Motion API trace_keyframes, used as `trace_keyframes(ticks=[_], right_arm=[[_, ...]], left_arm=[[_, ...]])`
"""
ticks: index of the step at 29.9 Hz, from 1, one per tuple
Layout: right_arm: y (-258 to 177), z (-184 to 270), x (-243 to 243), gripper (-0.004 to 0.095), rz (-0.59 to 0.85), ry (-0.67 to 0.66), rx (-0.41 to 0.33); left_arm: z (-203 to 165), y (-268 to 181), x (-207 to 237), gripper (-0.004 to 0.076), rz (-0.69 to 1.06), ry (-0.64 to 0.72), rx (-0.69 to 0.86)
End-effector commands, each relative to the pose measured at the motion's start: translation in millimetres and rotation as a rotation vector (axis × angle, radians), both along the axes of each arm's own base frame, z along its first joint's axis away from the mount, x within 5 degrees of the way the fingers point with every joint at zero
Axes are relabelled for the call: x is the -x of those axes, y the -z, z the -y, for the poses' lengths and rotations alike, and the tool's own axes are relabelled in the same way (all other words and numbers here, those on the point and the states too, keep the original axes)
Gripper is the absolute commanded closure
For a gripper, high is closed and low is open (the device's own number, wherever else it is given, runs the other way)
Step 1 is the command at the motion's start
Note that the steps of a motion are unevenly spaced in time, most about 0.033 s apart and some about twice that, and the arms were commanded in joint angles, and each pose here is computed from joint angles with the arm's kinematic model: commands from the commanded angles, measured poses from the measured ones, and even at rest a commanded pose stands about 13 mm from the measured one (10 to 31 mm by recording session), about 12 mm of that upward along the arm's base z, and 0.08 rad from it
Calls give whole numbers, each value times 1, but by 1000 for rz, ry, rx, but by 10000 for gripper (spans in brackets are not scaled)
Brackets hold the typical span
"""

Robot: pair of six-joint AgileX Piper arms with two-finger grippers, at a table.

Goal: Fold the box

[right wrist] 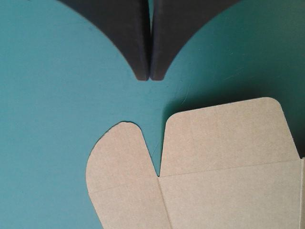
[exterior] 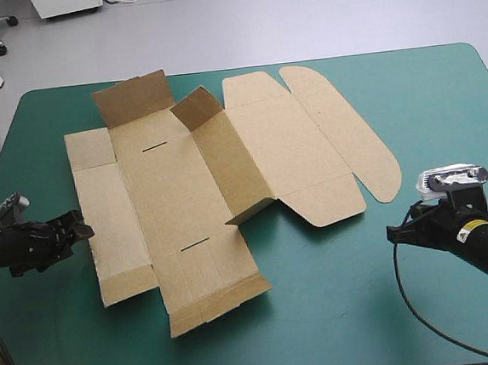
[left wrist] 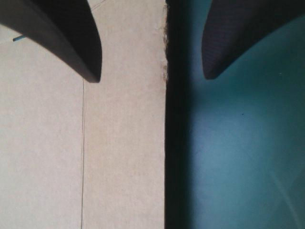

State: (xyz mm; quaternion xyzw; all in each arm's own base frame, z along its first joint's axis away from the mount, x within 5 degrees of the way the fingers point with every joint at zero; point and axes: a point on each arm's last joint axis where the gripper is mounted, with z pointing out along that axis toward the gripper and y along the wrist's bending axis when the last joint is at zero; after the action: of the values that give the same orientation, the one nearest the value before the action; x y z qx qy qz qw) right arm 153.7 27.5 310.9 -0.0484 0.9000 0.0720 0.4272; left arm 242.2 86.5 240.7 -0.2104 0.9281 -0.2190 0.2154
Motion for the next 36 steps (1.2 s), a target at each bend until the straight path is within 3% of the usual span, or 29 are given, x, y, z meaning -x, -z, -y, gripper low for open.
trace_keyframes(ticks=[1,27,36], right_arm=[[-15,0,-3,936,83,3,-8],[-14,0,-3,936,75,2,-3],[-14,0,-3,936,77,2,-4]], left_arm=[[0,-8,-8,283,64,2,40],[9,31,-36,284,106,151,359],[38,32,-43,317,113,284,343]])
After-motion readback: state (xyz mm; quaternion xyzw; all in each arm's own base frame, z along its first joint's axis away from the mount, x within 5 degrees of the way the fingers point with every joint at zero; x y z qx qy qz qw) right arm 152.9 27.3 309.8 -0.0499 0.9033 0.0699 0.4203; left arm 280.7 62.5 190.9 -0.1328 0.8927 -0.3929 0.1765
